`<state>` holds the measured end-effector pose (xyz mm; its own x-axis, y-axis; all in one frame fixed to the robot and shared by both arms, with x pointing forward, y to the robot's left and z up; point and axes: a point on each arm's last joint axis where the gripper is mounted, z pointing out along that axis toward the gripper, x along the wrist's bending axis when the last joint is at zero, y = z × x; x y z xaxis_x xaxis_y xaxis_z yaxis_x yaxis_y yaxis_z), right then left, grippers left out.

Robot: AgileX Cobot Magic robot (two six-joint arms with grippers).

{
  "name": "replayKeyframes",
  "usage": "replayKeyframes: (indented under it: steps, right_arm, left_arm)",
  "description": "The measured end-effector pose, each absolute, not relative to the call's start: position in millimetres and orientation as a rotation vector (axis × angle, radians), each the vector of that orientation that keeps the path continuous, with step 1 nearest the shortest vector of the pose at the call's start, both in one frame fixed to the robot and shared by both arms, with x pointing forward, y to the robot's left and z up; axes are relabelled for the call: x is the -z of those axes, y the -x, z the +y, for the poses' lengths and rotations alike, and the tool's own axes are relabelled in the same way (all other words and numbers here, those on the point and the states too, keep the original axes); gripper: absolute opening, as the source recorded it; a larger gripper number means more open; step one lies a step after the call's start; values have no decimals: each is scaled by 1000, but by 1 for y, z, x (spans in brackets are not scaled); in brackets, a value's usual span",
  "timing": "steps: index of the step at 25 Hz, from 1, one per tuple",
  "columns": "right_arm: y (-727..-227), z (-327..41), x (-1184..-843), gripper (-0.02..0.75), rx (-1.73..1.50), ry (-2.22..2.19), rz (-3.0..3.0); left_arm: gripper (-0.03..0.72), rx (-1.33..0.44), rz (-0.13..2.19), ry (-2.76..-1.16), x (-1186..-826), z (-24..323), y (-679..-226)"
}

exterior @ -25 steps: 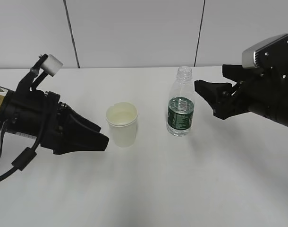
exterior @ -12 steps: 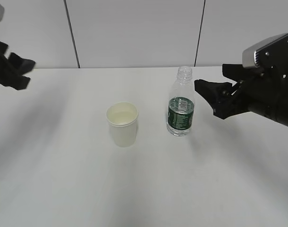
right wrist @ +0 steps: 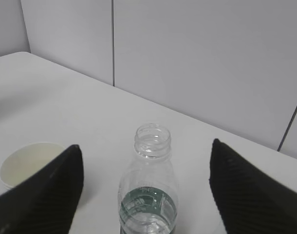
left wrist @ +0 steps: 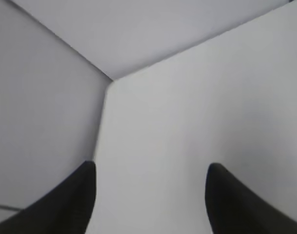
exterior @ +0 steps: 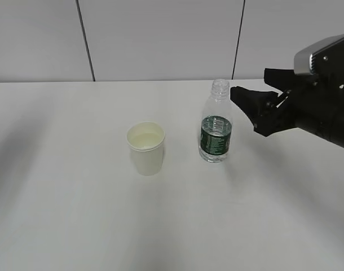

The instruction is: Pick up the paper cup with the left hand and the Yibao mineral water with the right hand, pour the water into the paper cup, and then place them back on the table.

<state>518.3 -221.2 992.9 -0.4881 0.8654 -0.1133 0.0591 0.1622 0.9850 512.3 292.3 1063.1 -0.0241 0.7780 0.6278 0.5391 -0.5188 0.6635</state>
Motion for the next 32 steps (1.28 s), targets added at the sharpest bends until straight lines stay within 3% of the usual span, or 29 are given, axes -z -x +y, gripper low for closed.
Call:
replayKeyframes:
  steps: [3,8,13,19,32]
  right_arm:
    - [-518,-221,-993,594,-1414,-901,1708]
    - [-518,-221,-993,594,-1433,-923,1700]
    - [-518,-221,-993,594,-1436,-926,1699]
    - [-518,-221,-993,594,-1438,-925,1703]
    - [-517,-219,-993,594,-1438,-899,1724]
  left_arm:
    - [476,-1272,1644,-1870,-1057,290,-502]
    - [476,-877,1661,-2050,-1041,276,-487]
    - [476,-566,1497,-2199,-1046,259,-461]
    - [476,-564,1399,-2190,-1064,259,-434]
    - [476,-681,1339,-2014,-1067,277,-331]
